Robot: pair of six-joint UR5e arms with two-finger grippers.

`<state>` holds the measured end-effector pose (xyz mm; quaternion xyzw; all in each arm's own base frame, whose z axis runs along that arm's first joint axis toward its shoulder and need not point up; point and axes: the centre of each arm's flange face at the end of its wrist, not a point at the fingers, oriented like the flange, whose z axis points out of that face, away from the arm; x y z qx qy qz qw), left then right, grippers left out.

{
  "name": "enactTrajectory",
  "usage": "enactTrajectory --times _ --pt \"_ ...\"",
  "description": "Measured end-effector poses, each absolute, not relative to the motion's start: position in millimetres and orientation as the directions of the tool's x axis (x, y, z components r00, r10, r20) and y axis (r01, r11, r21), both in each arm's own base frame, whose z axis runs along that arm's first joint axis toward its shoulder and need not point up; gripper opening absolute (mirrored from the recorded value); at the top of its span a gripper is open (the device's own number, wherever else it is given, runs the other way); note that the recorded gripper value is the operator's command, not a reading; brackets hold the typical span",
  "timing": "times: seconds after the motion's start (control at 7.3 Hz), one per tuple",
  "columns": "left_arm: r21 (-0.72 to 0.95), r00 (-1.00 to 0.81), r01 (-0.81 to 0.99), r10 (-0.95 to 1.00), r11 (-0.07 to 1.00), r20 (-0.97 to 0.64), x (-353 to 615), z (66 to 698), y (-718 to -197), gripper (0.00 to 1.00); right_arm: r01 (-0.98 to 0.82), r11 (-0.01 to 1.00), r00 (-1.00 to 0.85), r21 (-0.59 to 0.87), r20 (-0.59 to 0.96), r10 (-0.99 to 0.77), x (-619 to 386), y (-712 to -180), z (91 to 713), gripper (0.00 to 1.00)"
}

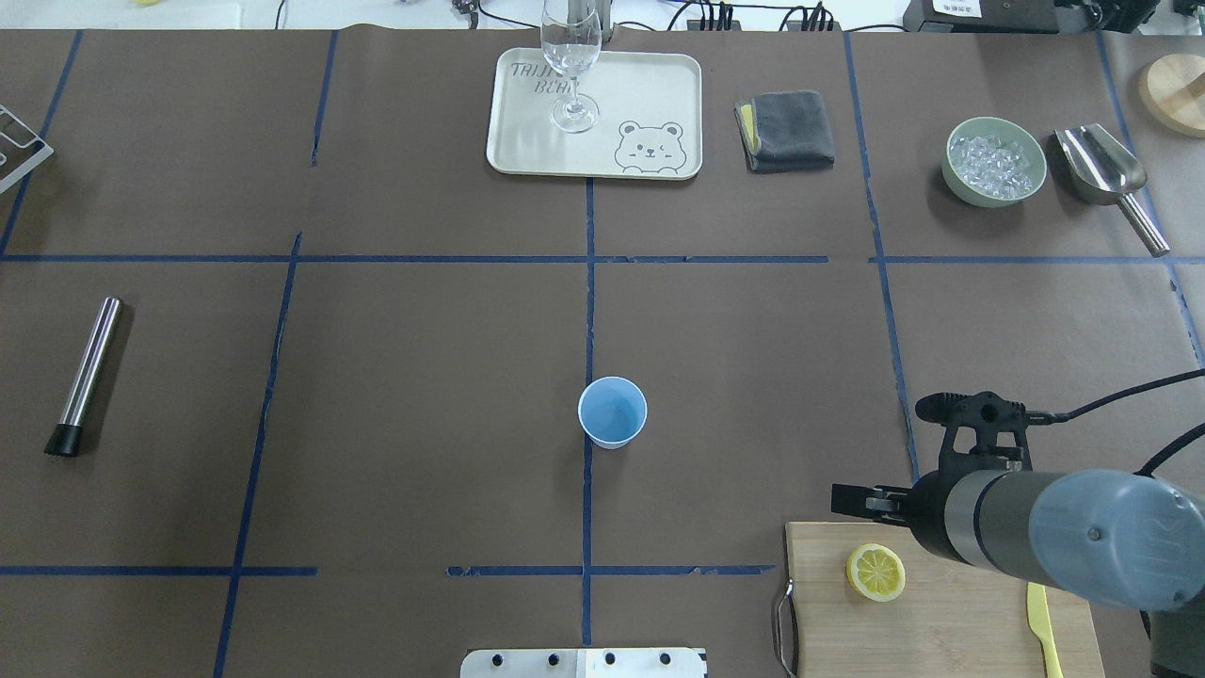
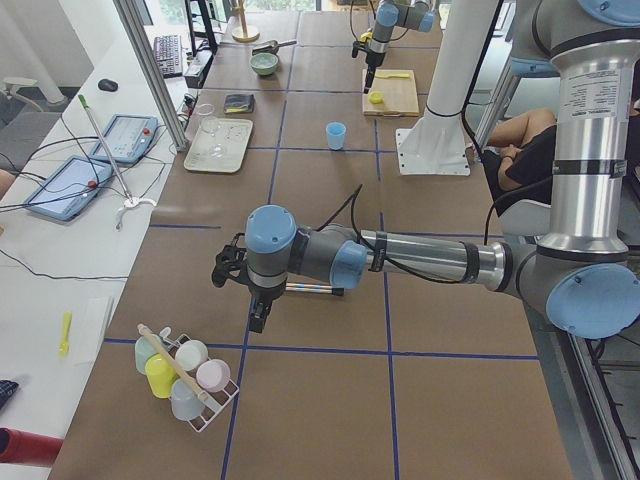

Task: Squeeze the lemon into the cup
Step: 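Lower the right gripper and grasp the lemon slice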

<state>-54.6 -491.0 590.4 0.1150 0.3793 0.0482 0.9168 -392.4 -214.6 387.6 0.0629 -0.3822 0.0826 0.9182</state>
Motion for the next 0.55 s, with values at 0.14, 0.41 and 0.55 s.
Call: enactTrajectory --times 0.14,0.41,0.55 --pt "0.249 0.707 -0.001 0.177 0.969 -0.684 -54.6 589.6 -490.8 1.00 -0.187 0.981 0.702 0.056 0.706 0.094 -398.5 -208.1 392.4 1.00" --pt "0.249 0.707 -0.001 0.177 0.968 -0.684 -54.6 589.2 -490.7 1.00 -0.163 0.985 0.716 0.057 0.693 0.079 -407.9 -197.9 401.3 1.00" --pt "0.249 0.707 -0.001 0.177 0.968 -0.684 -54.6 589.1 -490.7 1.00 -0.153 0.987 0.725 0.057 0.685 0.072 -413.1 -194.1 407.2 1.00"
